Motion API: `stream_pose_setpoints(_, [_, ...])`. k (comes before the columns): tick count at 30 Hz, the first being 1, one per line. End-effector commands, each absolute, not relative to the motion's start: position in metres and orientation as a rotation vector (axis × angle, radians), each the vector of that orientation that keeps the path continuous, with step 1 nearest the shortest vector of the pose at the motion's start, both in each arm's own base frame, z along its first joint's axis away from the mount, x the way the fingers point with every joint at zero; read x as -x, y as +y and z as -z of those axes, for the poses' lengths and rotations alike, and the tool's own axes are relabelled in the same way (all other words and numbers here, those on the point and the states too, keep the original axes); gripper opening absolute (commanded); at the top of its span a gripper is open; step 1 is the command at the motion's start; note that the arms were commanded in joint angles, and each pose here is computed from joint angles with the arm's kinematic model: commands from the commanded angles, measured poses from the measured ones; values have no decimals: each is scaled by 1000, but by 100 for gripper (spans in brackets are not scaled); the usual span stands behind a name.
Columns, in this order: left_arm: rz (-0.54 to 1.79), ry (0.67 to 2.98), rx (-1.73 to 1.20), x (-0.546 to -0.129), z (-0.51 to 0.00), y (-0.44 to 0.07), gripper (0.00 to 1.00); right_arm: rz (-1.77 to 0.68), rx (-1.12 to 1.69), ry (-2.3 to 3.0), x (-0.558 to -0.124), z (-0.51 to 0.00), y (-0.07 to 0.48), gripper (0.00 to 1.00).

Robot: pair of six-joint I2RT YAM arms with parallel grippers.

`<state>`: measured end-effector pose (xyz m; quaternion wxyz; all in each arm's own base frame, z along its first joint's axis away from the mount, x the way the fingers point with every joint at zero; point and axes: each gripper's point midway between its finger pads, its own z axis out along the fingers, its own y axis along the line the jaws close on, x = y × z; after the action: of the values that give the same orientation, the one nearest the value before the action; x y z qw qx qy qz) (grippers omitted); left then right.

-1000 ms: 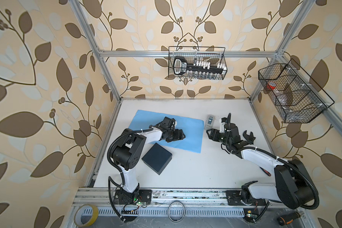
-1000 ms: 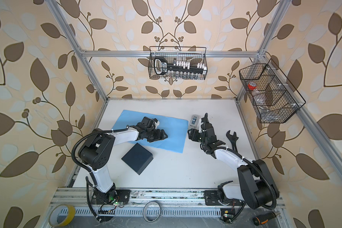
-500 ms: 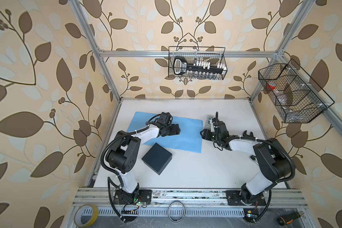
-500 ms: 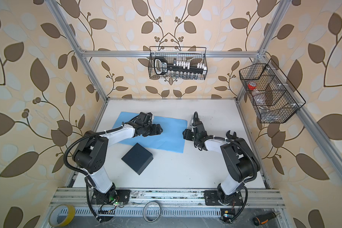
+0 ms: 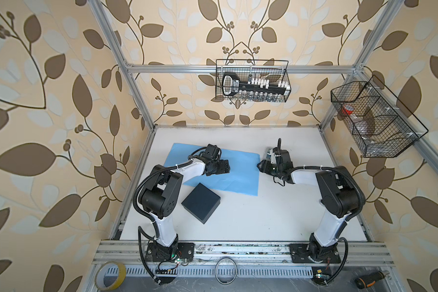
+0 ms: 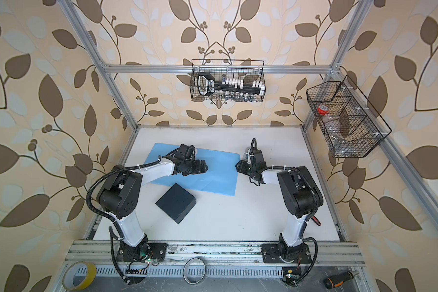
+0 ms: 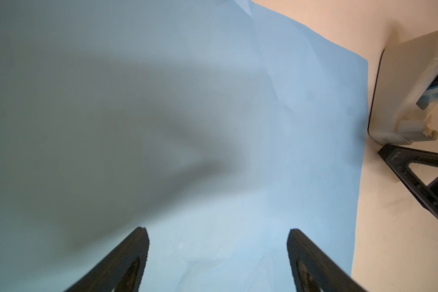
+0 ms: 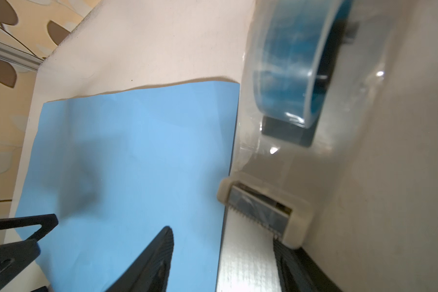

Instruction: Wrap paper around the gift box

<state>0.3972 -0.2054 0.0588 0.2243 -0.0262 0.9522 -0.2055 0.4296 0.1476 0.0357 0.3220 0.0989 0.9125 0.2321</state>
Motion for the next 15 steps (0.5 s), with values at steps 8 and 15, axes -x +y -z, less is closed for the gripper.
stream_pose_setpoints(8, [576, 2625, 113, -419, -58, -194, 88, -571, -220, 2385, -413, -42, 155, 65])
stream_pose_setpoints(15, [594, 2665, 118, -408, -43, -194, 87, -515, -146, 2453, -355, -34, 164, 65])
